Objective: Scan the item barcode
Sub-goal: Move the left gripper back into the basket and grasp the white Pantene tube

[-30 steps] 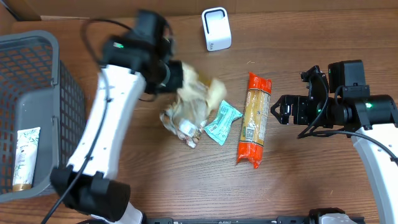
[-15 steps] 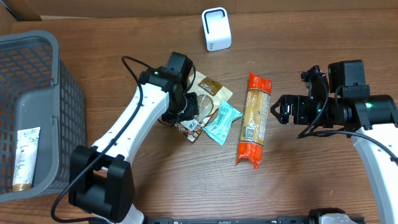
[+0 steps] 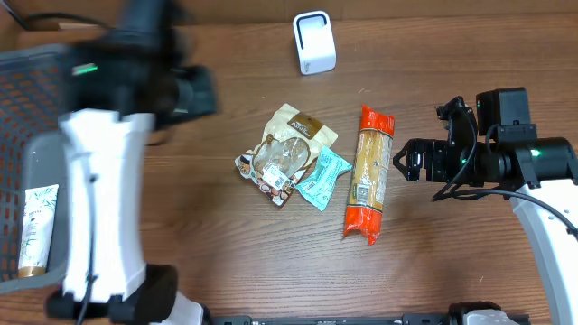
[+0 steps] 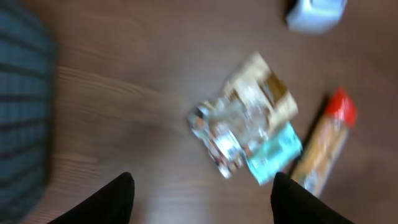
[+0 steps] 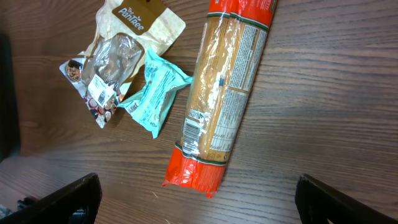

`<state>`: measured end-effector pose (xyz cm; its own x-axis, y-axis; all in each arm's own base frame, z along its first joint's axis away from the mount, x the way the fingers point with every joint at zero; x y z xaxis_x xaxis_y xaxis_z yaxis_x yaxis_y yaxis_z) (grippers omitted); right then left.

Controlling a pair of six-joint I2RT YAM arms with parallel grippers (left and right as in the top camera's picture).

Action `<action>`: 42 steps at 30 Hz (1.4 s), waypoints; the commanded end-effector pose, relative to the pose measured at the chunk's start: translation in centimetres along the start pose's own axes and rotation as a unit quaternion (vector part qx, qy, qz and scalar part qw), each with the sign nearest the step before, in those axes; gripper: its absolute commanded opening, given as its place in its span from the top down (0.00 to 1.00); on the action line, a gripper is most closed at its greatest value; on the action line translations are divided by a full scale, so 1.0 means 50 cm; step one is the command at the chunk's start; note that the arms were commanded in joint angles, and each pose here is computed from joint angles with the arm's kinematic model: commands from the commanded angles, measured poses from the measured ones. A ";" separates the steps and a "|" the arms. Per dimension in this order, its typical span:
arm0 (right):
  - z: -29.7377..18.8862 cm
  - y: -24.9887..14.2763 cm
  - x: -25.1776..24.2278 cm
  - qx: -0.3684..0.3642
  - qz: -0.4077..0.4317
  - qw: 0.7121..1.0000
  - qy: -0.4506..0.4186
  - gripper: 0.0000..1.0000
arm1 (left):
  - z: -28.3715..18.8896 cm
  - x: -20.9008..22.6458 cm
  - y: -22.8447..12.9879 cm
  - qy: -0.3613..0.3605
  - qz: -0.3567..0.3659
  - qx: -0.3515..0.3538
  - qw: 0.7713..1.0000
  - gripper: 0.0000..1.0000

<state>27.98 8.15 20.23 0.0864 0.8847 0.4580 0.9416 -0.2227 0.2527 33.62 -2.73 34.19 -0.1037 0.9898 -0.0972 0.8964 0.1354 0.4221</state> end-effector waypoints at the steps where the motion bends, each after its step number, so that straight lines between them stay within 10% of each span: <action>1: -0.008 0.009 0.006 -0.009 -0.005 1.000 0.002 0.00 | -0.090 0.097 0.002 0.033 -0.033 -0.063 0.997 0.37; 16: -0.008 0.015 0.009 -0.016 -0.008 1.000 0.004 0.00 | -0.143 0.495 -0.212 0.268 -0.298 -0.088 0.912 0.38; 42: -0.009 0.026 0.012 -0.026 -0.012 1.000 0.007 0.00 | 0.301 0.735 -0.268 0.272 -0.144 0.164 0.937 0.42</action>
<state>28.70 8.20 20.53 0.0699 0.8837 0.4627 0.9322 -0.2230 0.2852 25.58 29.97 12.80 -0.5456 0.7932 0.2704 0.8371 0.5005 0.2207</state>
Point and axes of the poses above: each gripper's point midway between its finger pads, its own z axis out along the fingers, its own x axis along the line the jaws close on, y = z × x, the point moved 1 cm from there along -z, back along the fingers, and after that the axes turned 11 degrees about z, right-handed, at the moved point
